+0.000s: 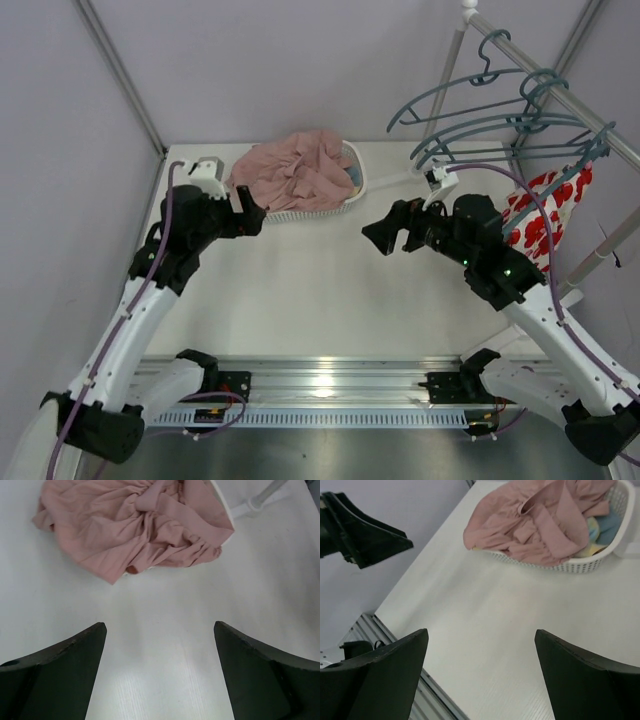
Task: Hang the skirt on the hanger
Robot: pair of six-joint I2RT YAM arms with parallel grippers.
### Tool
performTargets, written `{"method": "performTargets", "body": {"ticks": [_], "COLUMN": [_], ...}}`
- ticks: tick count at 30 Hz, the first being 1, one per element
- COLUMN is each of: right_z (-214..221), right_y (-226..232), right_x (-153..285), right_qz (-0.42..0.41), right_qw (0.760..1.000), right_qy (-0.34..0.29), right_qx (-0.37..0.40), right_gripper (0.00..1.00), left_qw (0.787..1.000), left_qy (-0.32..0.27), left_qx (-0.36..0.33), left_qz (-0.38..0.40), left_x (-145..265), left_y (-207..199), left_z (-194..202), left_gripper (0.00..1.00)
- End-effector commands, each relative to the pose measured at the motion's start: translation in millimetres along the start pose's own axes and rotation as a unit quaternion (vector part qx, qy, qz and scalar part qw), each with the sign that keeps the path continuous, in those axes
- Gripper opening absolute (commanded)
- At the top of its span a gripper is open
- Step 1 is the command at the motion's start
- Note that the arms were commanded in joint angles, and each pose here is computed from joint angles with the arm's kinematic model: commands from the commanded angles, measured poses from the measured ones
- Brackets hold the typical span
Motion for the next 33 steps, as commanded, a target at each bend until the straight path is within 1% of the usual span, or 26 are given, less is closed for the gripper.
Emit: {"method": "performTargets", "body": {"ticks": [1,2,3,4,6,7,8,9,10,11,12,13,15,17,20,23,27,32,33], "right_z": [-7,-3,4,12,24,39,48,50,67,73,79,83,101,115,123,122,121,111,113], "right_y": [10,6,2,-3,-10,-16,-19,-18,-27,-30,-34,-36,-48,-54,-55,-55,-54,-50,-51], "right_x": [-10,-14,-21,-25,-31,-36,-37,-36,-39,-39,-38,-38,-37,-33,-25,-16,-8,-2,0], "right_qz": [-0.035,-0.021,-0.012,-0.001,0.011,0.013,0.014,0.008,0.016,0.021,0.030,0.033,0.060,0.074,0.064,0.065,0.071,0.071,0.076], "right_qw": [0.997,0.998,0.999,0.999,1.000,1.000,1.000,0.999,0.999,0.999,0.998,0.998,0.998,0.997,0.997,0.996,0.996,0.996,0.996], "right_qy": [-0.062,-0.059,-0.047,-0.036,-0.024,-0.019,-0.020,-0.045,-0.042,-0.044,-0.048,-0.048,-0.033,-0.026,-0.035,-0.058,-0.053,-0.060,-0.050], "right_qx": [0.018,0.016,0.014,0.010,0.008,0.008,0.008,0.012,0.012,0.013,0.011,0.011,0.002,-0.008,-0.021,-0.027,-0.022,-0.013,-0.011], "right_gripper": [0.98,0.99,0.99,0.99,0.99,0.99,0.99,0.99,0.99,0.99,0.99,0.99,0.99,0.99,0.99,0.99,0.99,0.99,0.99], "left_qw": [0.996,0.996,0.995,0.994,0.995,0.994,0.993,0.993,0.990,0.989,0.989,0.988,0.988,0.989,0.989,0.992,0.994,0.992,0.992], "left_qy": [-0.059,-0.053,-0.078,-0.087,-0.080,-0.096,-0.102,-0.096,-0.119,-0.125,-0.120,-0.132,-0.134,-0.124,-0.110,-0.105,-0.089,-0.110,-0.113], "left_qx": [0.022,0.023,0.025,0.026,0.022,0.021,0.022,0.026,0.029,0.029,0.030,0.031,0.026,0.028,0.038,0.038,0.036,0.037,0.037], "left_qz": [-0.058,-0.069,-0.065,-0.064,-0.060,-0.056,-0.057,-0.070,-0.070,-0.074,-0.083,-0.080,-0.075,-0.082,-0.090,-0.066,-0.057,-0.052,-0.051], "left_x": [29,28,42,48,50,59,61,58,66,68,65,71,77,77,77,70,69,75,76], "left_y": [11,15,14,14,18,19,20,25,25,27,31,30,29,32,33,30,28,27,27], "left_z": [3,18,18,20,39,47,53,68,69,73,83,84,83,93,98,99,100,98,99], "left_gripper": [0.96,0.97,0.99,0.99,1.00,1.00,0.99,0.99,1.00,0.99,1.00,0.99,1.00,0.99,0.99,0.99,1.00,1.00,0.99]}}
Point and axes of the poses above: each gripper's point midway between its finger pads, its own x axis back along the fingers, its own y axis along the line the jaws close on, z = x × y, the point moved 10 cm from there along x, back along the fingers, and after that the axes turned 3 degrees about -x, right-handed, at the moved point
